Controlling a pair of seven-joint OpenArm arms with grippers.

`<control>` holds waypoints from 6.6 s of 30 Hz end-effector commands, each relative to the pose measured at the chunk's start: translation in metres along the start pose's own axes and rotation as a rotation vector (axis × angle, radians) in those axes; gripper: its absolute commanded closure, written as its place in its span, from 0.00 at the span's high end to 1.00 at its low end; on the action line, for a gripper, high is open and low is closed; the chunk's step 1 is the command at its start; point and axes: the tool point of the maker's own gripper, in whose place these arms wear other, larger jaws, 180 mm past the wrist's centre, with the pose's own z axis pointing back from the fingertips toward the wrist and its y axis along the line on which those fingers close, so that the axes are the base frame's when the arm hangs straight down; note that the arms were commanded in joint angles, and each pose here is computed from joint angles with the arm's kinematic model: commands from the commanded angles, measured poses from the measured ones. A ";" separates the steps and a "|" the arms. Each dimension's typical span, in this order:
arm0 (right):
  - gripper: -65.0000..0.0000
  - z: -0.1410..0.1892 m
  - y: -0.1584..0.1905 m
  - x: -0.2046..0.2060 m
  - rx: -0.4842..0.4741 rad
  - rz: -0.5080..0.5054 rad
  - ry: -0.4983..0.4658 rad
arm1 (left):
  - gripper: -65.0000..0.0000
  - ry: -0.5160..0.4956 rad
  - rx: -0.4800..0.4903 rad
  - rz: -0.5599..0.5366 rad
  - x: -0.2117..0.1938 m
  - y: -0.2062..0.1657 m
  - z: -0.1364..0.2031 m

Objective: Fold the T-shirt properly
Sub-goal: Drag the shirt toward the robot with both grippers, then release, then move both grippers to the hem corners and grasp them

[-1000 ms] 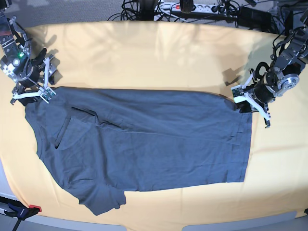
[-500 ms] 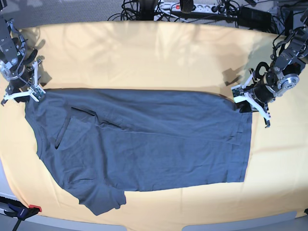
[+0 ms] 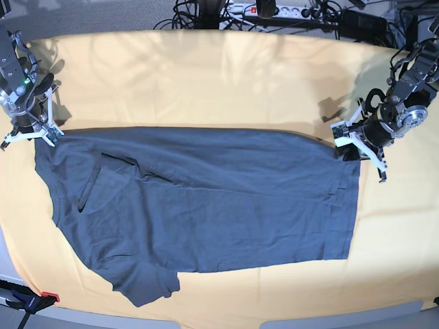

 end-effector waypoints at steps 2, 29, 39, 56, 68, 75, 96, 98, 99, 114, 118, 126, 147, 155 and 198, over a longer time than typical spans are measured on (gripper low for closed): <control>0.00 0.003 -0.020 -0.006 -0.050 0.011 0.036 | 0.00 0.010 0.047 -0.019 -0.004 0.019 0.005; 0.00 0.045 0.010 -0.017 0.134 0.072 0.141 | 0.00 -0.078 -0.238 -0.104 0.018 0.001 0.061; 0.00 0.081 0.037 -0.027 0.163 0.159 0.170 | 0.00 -0.108 -0.363 -0.121 0.025 -0.021 0.070; 0.00 0.116 0.059 -0.062 0.154 0.370 0.256 | 0.00 -0.049 -0.499 -0.211 0.009 -0.019 0.114; 0.00 0.130 0.081 -0.087 0.214 0.433 0.302 | 0.00 -0.096 -0.575 -0.140 0.017 -0.043 0.120; 0.00 0.130 0.082 -0.087 0.220 0.434 0.302 | 0.00 -0.075 -0.680 -0.128 0.009 -0.075 0.131; 0.09 0.132 0.093 -0.086 0.280 0.403 0.288 | 0.10 -0.065 -0.737 -0.067 0.008 -0.085 0.140; 0.27 0.133 0.096 -0.088 0.301 0.416 0.293 | 0.29 -0.024 -0.736 -0.077 0.000 -0.085 0.140; 0.34 0.134 0.097 -0.088 0.309 0.426 0.293 | 0.38 -0.003 -0.737 -0.082 -0.003 -0.085 0.140; 0.48 0.146 0.094 -0.089 0.322 0.486 0.350 | 0.48 0.036 -0.754 -0.093 0.001 -0.088 0.146; 0.48 0.158 0.091 -0.072 0.304 0.474 0.330 | 0.48 0.017 -0.755 -0.102 0.007 -0.089 0.147; 0.48 0.159 0.076 -0.071 0.221 0.469 0.358 | 0.48 0.093 -0.747 -0.137 -0.006 -0.086 0.147; 0.48 0.174 -0.049 0.008 -0.588 0.455 0.072 | 0.48 0.095 -0.688 -0.141 -0.005 -0.069 0.141; 0.48 0.163 -0.078 0.075 -0.593 0.265 -0.224 | 0.48 0.062 -0.458 0.001 0.012 -0.022 0.118; 0.48 0.156 -0.193 0.057 -1.027 -0.273 -0.131 | 0.48 -0.213 0.317 1.774 -0.183 0.123 0.033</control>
